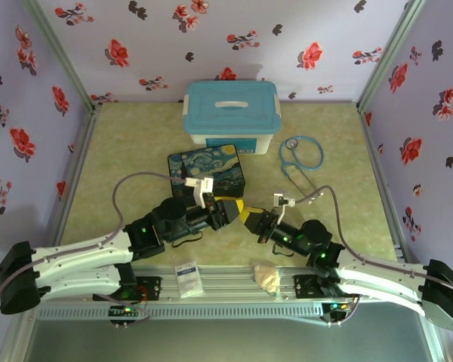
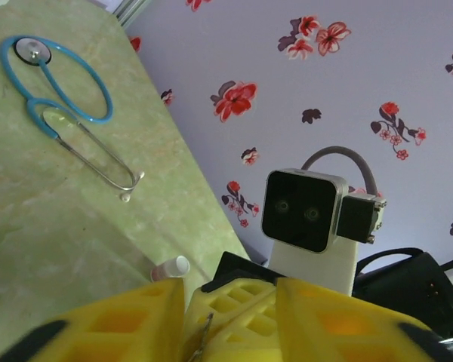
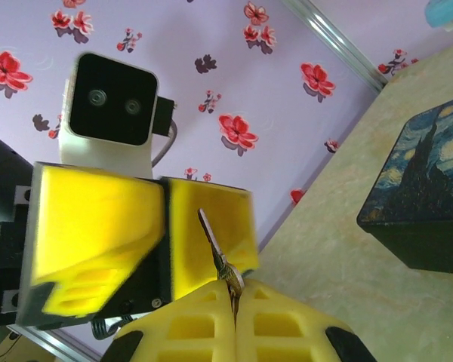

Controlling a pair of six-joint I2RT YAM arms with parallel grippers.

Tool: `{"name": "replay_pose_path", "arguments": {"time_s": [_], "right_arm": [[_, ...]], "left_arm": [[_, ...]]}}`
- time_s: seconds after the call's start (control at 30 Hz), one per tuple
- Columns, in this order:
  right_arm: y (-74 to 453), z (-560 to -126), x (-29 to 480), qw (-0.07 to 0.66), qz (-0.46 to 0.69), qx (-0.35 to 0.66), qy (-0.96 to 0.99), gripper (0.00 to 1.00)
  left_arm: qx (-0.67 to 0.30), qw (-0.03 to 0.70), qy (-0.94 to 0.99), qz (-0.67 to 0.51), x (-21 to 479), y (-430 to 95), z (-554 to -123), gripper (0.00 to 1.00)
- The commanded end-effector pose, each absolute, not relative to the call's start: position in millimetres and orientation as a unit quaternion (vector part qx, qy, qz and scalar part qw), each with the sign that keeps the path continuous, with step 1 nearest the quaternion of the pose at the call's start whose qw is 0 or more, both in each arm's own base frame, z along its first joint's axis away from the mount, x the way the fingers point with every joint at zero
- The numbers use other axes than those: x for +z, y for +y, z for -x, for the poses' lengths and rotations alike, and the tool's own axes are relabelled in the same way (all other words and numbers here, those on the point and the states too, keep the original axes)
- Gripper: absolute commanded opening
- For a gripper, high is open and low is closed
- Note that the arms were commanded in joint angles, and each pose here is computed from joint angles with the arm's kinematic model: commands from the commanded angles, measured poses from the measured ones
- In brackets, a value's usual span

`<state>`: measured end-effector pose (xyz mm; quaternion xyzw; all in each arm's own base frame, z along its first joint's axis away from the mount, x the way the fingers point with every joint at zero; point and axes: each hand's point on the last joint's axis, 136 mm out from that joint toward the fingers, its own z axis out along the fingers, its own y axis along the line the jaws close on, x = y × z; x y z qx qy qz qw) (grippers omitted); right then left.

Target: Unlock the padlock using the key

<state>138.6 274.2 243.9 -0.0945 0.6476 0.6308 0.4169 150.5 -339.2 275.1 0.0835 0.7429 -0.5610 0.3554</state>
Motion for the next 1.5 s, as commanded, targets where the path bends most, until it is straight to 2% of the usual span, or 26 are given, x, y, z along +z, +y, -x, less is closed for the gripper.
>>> {"name": "replay_pose_path", "arguments": {"time_s": [0.0, 0.23, 0.3, 0.33, 0.4, 0.47, 0.6, 0.8, 0.97, 1.1, 1.4, 1.47], "right_arm": [[277.4, -138.2, 264.5, 0.422, 0.097, 0.648, 0.627, 0.0], [280.3, -140.6, 261.1, 0.42, 0.096, 0.644, 0.632, 0.0], [280.2, -140.4, 261.0, 0.42, 0.096, 0.644, 0.632, 0.0], [279.8, -141.2, 260.4, 0.421, 0.094, 0.643, 0.633, 0.08], [276.3, -144.2, 259.0, 0.424, 0.08, 0.642, 0.634, 0.42], [271.2, -145.3, 263.0, 0.433, 0.068, 0.651, 0.62, 0.51], [271.8, -143.7, 276.1, 0.434, 0.064, 0.671, 0.598, 0.46], [275.1, -142.1, 276.1, 0.427, 0.065, 0.683, 0.589, 0.43], [277.1, -145.1, 268.8, 0.425, 0.066, 0.668, 0.607, 0.4], [276.1, -141.2, 275.5, 0.427, 0.069, 0.683, 0.589, 0.34], [278.4, -139.3, 278.9, 0.424, 0.073, 0.693, 0.579, 0.32], [278.8, -140.2, 278.9, 0.425, 0.073, 0.691, 0.58, 0.29]], "left_arm": [[-0.559, 0.366, 0.738, -0.096, 284.9, -339.2, -151.9, 0.17], [-0.553, 0.368, 0.742, -0.085, 278.9, -335.9, -154.6, 0.01], [-0.552, 0.367, 0.744, -0.084, 276.7, -335.5, -155.1, 0.0], [-0.552, 0.367, 0.745, -0.082, 275.8, -335.1, -155.5, 0.0], [-0.556, 0.368, 0.742, -0.07, 275.8, -332.5, -156.6, 0.0], [-0.569, 0.369, 0.733, -0.046, 276.1, -327.9, -159.6, 0.0], [-0.621, 0.366, 0.693, -0.004, 284.6, -323.2, -160.5, 0.0], [-0.641, 0.37, 0.673, 0.001, 298.5, -320.1, -158.7, 0.0], [-0.641, 0.378, 0.668, 0.002, 303.8, -312.9, -158.4, 0.0], [-0.64, 0.376, 0.67, 0.001, 301.1, -313.6, -158.4, 0.0], [-0.64, 0.369, 0.674, -0.006, 298.3, -321.4, -157.5, 0.0], [-0.642, 0.365, 0.675, -0.008, 298.1, -323.9, -157.0, 0.0]]}}
